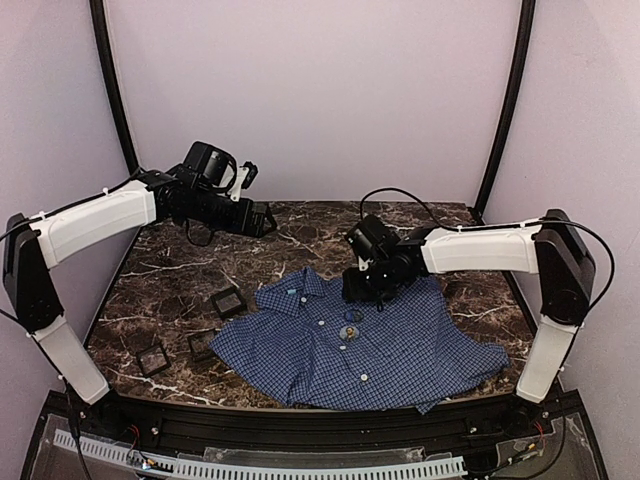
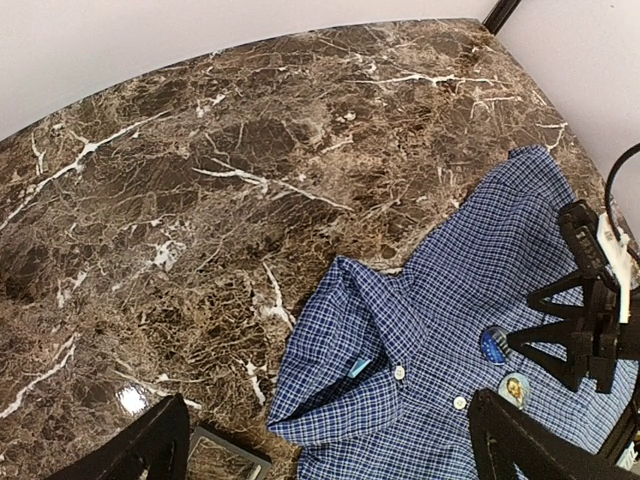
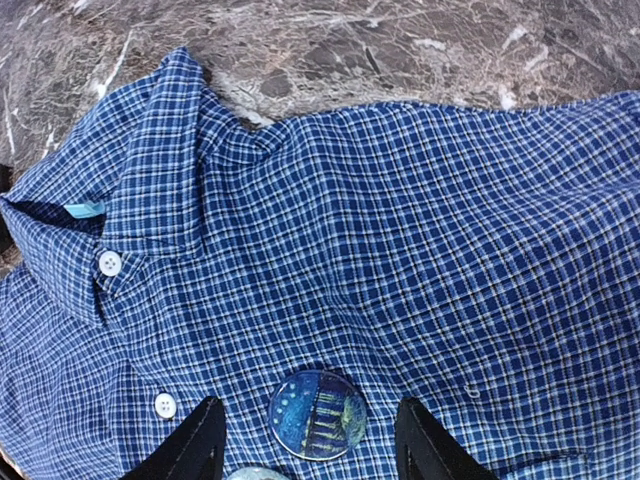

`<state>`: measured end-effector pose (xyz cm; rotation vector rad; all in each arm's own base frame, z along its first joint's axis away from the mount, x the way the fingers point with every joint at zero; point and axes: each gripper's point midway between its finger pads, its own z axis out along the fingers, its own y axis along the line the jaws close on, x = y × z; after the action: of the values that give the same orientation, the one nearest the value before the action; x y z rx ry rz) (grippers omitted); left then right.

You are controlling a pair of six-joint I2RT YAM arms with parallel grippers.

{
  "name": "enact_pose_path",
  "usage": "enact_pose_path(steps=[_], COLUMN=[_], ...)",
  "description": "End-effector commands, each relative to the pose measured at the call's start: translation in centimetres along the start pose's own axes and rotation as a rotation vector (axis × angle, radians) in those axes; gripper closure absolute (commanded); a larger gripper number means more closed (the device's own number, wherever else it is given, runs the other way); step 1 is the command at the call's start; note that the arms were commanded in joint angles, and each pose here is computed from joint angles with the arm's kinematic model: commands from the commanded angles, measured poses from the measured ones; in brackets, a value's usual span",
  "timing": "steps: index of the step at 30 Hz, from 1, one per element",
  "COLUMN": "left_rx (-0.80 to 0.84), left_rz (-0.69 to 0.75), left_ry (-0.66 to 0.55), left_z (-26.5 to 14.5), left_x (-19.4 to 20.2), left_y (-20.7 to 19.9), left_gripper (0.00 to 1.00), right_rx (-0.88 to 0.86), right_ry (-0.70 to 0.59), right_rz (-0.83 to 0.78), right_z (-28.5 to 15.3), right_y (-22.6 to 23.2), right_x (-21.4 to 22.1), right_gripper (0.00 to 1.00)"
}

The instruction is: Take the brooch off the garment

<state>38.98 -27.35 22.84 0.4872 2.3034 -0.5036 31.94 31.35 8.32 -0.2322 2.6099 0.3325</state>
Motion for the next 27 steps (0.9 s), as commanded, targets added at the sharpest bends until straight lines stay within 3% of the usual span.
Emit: enact_pose_path(steps=[1,10,27], left_rx=[0.046,0.039,0.050], left_rz=[-0.009,-0.006,-0.012], left_ry=[-0.046,-0.050,-0.042], left_z=[-1.5,-1.7,-1.5], left_x=[-0.8,-1.0,-0.8], left_y=[-1.1,-1.0,-1.2], left_gripper=[0.01,0.02,0.01], right_rx=[0.042,0.126,0.317], right_ry=[0.025,0.053,0.069], right_rz=[0.008,-0.030,-0.122], right_z=[0.9,2.5,3.5], right_y=[0.1,0.5,0.4], right_x=[0.9,1.8,3.1], right_gripper=[0.44,0.52,0.54])
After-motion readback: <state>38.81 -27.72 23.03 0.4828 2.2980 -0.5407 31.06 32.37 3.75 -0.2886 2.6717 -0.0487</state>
